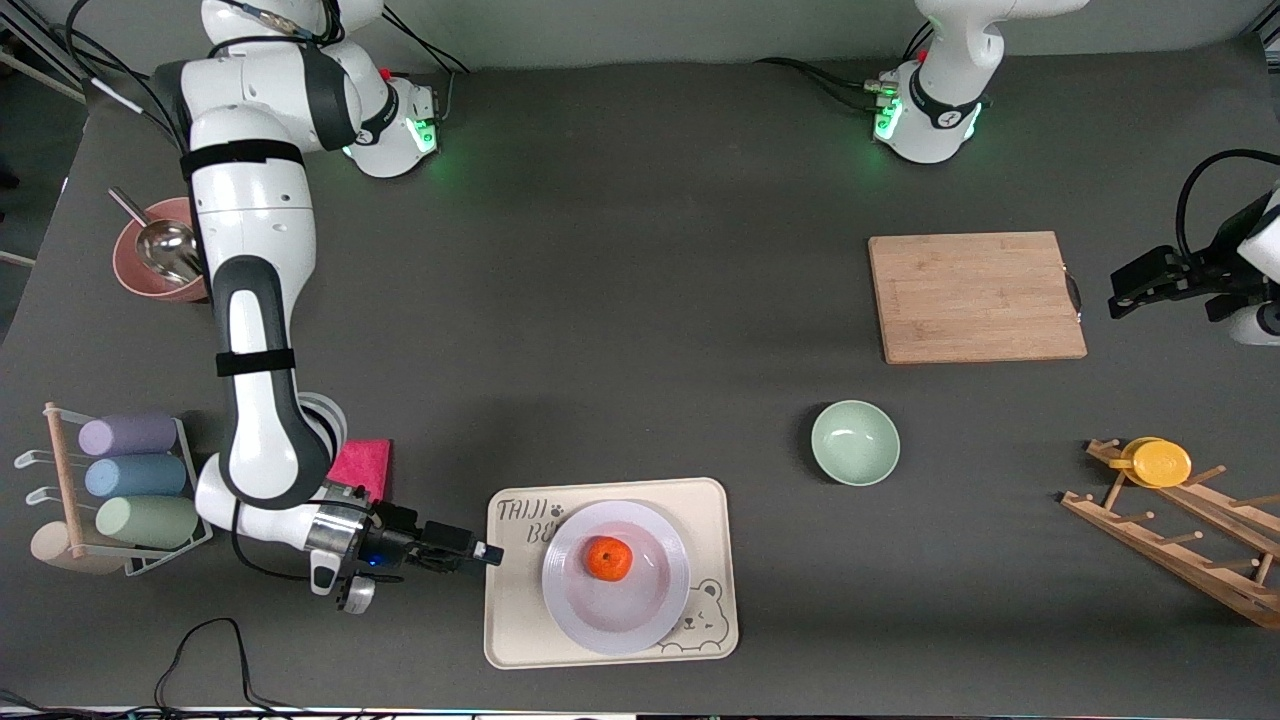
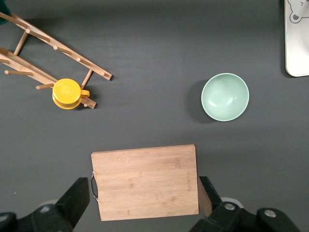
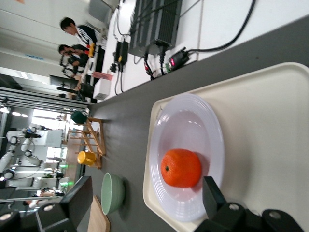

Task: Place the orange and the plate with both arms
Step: 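Open the right gripper and withdraw it from the plate rim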

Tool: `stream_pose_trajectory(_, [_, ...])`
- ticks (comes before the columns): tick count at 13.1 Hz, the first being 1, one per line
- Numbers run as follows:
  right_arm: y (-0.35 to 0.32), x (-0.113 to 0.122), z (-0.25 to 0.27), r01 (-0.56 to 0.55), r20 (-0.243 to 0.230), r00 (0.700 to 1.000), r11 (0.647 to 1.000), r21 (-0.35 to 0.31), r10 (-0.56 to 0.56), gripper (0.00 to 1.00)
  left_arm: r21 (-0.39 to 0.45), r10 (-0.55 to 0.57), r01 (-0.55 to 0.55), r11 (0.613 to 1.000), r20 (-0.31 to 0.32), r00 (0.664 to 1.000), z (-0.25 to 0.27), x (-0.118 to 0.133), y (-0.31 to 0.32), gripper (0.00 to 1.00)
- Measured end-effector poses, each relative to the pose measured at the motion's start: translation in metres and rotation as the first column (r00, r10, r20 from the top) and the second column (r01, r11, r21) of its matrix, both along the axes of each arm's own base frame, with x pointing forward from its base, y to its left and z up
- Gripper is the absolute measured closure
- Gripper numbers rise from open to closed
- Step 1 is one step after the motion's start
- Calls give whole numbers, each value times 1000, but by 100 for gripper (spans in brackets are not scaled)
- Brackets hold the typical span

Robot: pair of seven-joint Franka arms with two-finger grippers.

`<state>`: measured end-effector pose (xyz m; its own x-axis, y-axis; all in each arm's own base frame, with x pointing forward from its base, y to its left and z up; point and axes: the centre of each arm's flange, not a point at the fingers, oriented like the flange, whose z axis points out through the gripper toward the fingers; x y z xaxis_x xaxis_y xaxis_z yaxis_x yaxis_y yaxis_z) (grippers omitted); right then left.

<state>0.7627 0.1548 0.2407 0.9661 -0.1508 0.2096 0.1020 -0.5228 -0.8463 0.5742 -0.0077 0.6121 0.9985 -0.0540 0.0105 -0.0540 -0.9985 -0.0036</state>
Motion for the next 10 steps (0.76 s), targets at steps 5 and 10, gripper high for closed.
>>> stream_pose_trajectory(5, [-21, -16, 56, -59, -99, 995, 964, -260, 34, 0, 0, 0, 0, 1000, 0, 1000, 0, 0, 0, 0])
stream_pose_trajectory(10, [-46, -50, 135, -136, -132, 989, 801, -584, 72, 0, 0, 0, 0, 1000, -1, 1000, 0, 0, 0, 0])
